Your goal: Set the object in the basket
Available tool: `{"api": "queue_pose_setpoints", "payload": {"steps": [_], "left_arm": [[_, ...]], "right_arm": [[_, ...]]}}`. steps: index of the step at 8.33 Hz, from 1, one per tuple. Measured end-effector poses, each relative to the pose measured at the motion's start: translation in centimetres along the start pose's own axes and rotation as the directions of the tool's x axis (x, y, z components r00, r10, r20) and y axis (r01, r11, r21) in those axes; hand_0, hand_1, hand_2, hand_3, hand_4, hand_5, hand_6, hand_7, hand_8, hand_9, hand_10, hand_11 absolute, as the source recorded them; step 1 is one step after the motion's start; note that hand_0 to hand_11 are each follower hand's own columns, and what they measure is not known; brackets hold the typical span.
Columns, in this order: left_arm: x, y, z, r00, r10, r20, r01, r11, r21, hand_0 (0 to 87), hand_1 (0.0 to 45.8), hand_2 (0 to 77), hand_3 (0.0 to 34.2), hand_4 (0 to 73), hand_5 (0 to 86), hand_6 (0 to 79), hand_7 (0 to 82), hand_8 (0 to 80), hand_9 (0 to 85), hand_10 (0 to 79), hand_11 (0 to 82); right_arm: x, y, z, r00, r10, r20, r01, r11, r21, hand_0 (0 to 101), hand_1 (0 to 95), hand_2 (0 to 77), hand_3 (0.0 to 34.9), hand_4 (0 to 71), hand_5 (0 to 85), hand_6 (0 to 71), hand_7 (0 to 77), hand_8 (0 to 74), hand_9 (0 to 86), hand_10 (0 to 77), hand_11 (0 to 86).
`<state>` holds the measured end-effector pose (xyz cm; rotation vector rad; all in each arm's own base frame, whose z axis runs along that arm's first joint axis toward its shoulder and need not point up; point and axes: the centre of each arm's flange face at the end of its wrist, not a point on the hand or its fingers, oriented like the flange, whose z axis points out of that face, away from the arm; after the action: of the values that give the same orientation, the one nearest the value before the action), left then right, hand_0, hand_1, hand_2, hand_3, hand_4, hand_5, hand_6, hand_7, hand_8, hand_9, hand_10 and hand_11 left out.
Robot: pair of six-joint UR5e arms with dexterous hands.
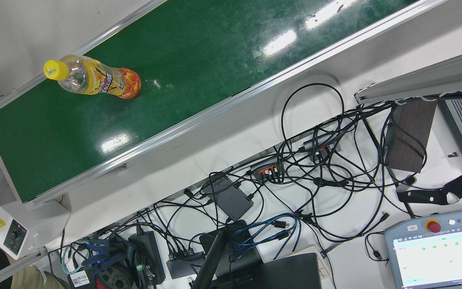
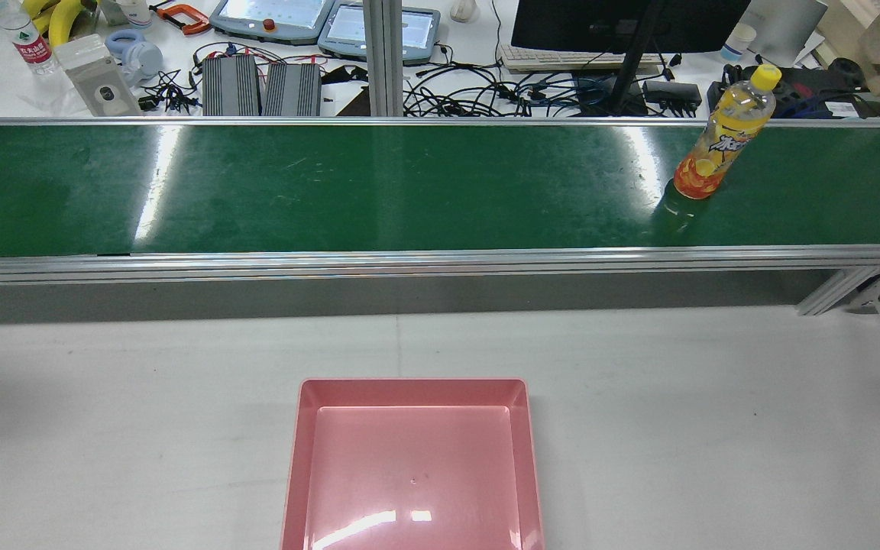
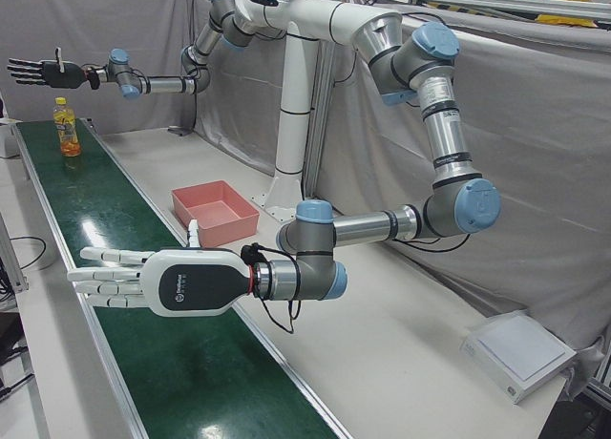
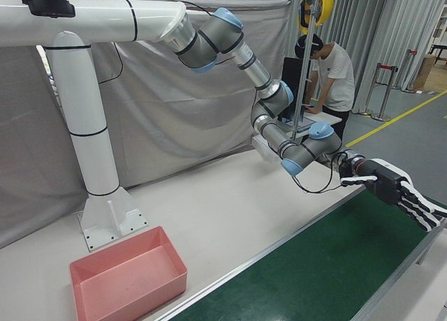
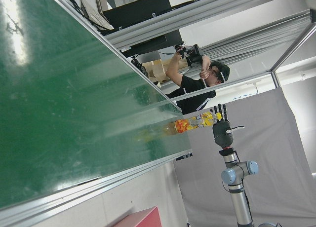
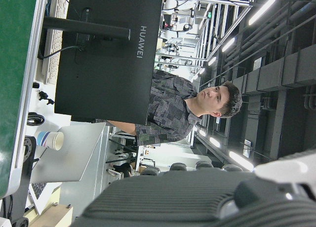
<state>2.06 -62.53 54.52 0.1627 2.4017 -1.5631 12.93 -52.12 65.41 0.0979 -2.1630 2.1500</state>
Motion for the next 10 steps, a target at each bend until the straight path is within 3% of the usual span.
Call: {"api": "queue_pose_setpoints", "payload": {"steps": [10], "left_arm": [[0.4,1.7,0.4,1.000,-0.002,0.000,0.002,1.000,-0.014,52.3,6.0,0.5,0.0,16.4,7.1,0.0,0.5,4.9,8.7,6.0,10.4]], "right_arm": [[0.0,-0.3,0.0,1.000,0.000,0.000,0.000,1.000,0.005,0,0.0,0.5,0.3,0.0,0.0,0.0,0.5,0.0,0.0,0.0,0.0]]}}
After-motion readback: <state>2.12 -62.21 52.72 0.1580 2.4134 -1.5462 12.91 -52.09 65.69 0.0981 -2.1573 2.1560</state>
